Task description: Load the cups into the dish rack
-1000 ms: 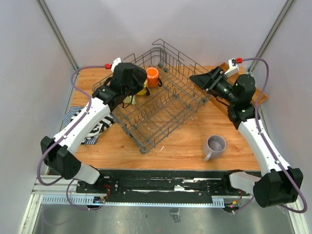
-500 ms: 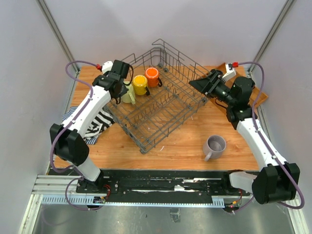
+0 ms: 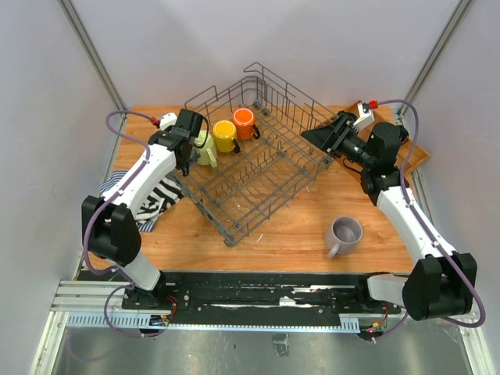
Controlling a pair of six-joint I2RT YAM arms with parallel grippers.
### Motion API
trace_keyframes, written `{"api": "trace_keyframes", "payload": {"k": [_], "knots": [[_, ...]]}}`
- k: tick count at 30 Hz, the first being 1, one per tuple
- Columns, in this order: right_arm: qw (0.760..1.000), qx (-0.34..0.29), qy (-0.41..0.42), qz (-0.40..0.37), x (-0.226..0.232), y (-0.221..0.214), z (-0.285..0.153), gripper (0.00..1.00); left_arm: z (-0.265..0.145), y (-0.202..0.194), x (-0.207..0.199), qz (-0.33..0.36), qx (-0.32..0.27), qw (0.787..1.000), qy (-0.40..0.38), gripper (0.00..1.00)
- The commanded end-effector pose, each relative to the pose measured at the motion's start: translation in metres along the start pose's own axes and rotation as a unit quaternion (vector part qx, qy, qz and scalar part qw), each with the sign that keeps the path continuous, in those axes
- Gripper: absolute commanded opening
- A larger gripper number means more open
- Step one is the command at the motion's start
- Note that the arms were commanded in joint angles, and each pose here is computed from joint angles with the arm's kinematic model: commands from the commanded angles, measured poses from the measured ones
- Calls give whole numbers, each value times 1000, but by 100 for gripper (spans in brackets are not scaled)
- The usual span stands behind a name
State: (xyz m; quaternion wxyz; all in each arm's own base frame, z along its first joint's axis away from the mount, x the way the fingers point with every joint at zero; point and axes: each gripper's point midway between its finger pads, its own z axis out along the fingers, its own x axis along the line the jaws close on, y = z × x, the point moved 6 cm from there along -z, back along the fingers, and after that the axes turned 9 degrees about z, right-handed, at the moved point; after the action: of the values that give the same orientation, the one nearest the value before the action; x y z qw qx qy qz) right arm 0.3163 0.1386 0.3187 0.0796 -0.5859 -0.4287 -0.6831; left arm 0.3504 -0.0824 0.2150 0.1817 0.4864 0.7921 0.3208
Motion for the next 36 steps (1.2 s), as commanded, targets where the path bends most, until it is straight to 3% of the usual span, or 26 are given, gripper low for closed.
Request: {"api": "trace_keyframes", "payload": {"k": [1,36], "knots": [[1000,-4,12,-6,-2,5,0,61,-14,35,-5,-48,-78,995,-31,0],[1000,4,0,2,-14,2,2,60,36,-5,-9,-46,-30,998,-32,1]]}}
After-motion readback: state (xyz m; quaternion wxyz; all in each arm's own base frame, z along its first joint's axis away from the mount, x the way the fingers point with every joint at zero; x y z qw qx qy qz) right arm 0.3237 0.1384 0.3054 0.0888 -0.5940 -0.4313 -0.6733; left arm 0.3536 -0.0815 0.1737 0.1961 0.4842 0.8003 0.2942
